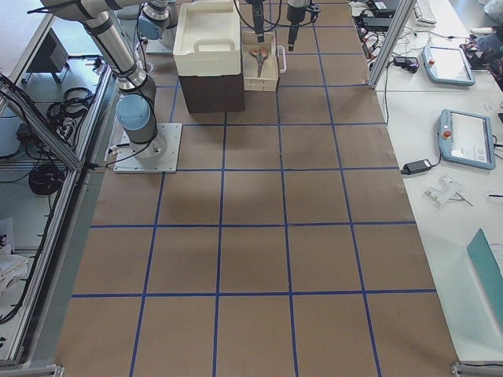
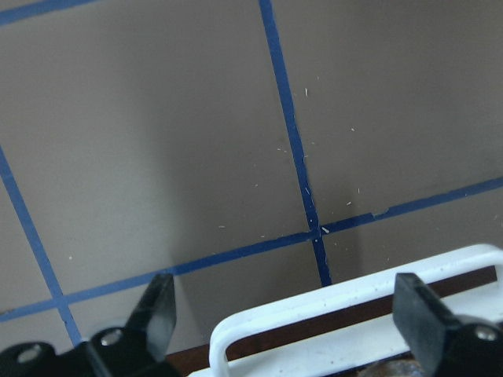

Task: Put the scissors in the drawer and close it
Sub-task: 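Move the left gripper over the drawer's white handle, then lower the left gripper to the drawer front beside the handle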

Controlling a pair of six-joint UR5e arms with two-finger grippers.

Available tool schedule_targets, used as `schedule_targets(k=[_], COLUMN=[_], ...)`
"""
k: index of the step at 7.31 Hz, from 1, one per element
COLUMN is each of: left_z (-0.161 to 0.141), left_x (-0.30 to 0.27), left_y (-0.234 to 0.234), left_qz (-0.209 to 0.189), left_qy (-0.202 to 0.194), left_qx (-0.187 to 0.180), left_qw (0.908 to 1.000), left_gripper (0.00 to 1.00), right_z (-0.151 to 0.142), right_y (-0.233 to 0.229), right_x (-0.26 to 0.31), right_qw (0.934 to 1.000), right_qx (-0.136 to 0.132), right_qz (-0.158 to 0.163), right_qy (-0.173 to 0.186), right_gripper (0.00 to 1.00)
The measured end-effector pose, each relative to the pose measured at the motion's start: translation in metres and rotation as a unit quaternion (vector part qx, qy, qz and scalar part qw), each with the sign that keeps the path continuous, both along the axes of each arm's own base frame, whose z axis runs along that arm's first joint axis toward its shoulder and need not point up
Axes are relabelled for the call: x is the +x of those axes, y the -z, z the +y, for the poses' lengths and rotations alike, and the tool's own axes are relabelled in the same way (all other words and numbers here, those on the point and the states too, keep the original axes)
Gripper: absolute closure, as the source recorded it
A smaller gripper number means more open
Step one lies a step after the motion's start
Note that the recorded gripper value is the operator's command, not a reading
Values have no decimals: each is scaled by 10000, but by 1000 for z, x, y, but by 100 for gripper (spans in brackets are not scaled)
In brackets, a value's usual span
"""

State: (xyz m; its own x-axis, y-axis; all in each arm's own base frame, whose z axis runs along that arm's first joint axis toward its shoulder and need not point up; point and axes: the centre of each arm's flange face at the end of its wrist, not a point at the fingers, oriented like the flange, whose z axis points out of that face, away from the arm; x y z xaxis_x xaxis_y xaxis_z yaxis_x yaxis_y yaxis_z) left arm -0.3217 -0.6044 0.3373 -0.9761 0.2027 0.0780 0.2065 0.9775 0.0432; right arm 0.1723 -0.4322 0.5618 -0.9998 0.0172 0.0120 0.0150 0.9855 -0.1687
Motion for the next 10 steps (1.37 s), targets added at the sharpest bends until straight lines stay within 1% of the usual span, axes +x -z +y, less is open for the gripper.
schedule_targets(k=[3, 5, 7, 8, 10], left_z=[-2, -8, -10, -8, -3], left_x=[-3, -8, -15, -18, -24], left_y=[11, 12, 16, 19, 20], left_qz=[2, 110, 195, 174, 151], left_qy=[-323, -733, -1229, -1312, -1317], left_qx=[209, 240, 357, 404, 463], left_qw=[9993, 9970, 9916, 9904, 9901], left_gripper=[0, 0, 0, 0, 0], right_z=[0, 0, 0, 0, 0], right_y=[0, 1, 1, 1, 1], right_x=[0, 1, 1, 1, 1], right_qw=[10000, 10000, 10000, 10000, 10000], right_qx=[8, 12, 19, 20, 20], right_qz=[2, 3, 4, 4, 3], right_qy=[-11, -18, -19, -20, -16], right_gripper=[0, 0, 0, 0, 0])
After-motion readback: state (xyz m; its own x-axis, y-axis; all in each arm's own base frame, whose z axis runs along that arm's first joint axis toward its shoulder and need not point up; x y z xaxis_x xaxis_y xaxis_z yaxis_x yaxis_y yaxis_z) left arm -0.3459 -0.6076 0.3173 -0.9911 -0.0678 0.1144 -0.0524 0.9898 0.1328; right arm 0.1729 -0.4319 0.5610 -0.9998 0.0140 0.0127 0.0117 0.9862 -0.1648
